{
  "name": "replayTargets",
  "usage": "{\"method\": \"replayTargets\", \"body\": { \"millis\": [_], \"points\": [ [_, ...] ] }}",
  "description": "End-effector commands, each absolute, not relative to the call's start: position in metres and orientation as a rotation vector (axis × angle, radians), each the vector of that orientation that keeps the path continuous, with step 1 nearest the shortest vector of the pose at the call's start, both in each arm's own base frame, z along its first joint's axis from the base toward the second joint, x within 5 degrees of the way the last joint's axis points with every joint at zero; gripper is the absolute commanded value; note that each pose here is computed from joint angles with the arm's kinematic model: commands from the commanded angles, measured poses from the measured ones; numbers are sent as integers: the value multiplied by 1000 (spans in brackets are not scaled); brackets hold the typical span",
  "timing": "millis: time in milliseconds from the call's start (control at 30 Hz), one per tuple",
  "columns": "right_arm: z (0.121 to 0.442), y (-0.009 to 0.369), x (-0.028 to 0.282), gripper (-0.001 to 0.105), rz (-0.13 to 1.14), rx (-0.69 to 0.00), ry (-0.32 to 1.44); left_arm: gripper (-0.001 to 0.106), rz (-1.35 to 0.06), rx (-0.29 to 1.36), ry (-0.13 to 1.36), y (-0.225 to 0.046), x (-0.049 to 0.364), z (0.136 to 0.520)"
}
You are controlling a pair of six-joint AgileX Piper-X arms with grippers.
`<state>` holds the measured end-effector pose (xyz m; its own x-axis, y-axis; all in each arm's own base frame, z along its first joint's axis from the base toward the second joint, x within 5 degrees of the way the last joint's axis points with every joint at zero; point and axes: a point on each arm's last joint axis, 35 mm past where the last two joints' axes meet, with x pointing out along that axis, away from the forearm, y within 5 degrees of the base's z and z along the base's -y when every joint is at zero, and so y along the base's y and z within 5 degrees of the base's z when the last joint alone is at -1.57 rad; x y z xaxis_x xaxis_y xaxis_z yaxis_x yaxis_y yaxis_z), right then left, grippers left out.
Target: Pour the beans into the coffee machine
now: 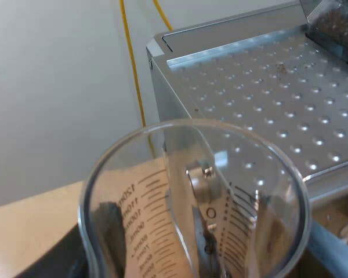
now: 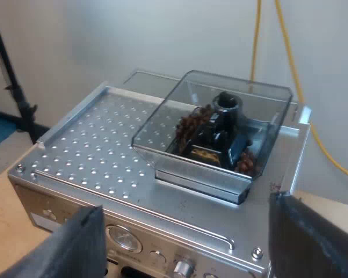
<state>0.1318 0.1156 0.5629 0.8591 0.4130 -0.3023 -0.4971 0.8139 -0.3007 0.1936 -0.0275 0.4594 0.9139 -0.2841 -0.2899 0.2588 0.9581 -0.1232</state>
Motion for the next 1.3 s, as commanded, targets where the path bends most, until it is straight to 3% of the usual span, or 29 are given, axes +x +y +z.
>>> {"method": "replayTargets", "body": {
  "millis": [33, 300, 467, 633, 1033, 1300],
  "points": [
    [568, 113, 128, 62, 497, -372, 210, 29, -267, -84, 271, -28, 197, 472],
    [560, 113, 129, 62, 501, -397, 277, 29, -298, -87, 268, -32, 224, 488],
    [558, 115, 131, 62, 501, -402, 284, 29, -362, -38, 285, -52, 240, 487],
    [558, 116, 131, 62, 521, -399, 285, 29, -338, 51, 290, -66, 250, 485],
    [558, 116, 131, 62, 525, -398, 285, 29, -337, 49, 253, -77, 289, 509],
    [558, 116, 131, 62, 525, -398, 285, 29, -351, 52, 271, -85, 304, 504]
  ]
}}
